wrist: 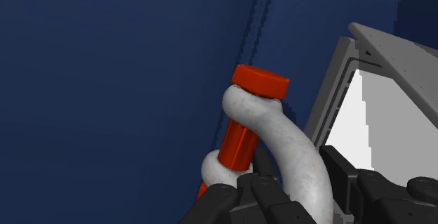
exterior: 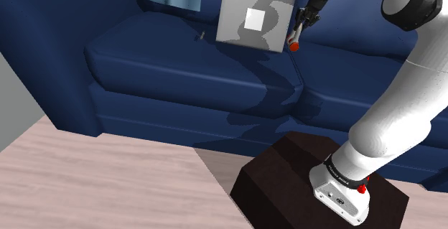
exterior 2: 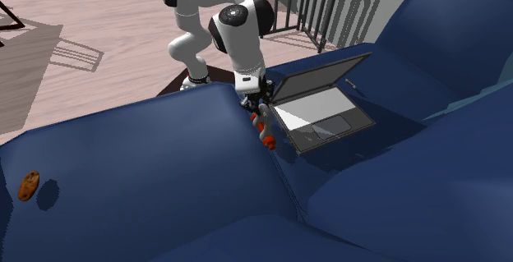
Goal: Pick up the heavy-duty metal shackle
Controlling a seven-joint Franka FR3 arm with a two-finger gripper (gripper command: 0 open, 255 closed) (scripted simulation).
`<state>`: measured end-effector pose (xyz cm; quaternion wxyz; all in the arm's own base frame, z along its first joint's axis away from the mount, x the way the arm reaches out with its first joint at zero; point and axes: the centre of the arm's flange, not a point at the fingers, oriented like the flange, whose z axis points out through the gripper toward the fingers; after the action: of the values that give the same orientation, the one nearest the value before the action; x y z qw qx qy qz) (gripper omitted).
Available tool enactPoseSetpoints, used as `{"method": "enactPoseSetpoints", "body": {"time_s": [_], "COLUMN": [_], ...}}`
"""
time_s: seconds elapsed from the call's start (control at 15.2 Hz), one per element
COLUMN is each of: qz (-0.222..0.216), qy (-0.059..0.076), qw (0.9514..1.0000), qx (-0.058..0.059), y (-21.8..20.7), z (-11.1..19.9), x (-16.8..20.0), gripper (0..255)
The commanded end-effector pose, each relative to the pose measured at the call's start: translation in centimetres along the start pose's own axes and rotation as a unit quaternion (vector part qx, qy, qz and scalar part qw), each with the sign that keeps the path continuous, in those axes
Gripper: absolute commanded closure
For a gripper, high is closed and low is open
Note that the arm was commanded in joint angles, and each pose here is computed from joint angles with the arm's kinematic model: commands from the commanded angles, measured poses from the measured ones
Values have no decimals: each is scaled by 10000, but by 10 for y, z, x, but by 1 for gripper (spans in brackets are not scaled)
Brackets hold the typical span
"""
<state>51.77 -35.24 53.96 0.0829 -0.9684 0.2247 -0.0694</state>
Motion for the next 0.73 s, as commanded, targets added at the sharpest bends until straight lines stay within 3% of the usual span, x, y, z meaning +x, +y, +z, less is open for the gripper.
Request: {"method": "enactPoseSetpoints", "body": {"time_s": [0.0, 0.2, 0.66], "qz": [-1, 0, 0], "qy": [-8, -8, -8], "qw": [10000, 10000, 10000], "qx": [1, 2, 2], "y": [0, 0, -7], "z": [1, 1, -35], "x": [0, 1, 4], "gripper": [255, 255, 255]}}
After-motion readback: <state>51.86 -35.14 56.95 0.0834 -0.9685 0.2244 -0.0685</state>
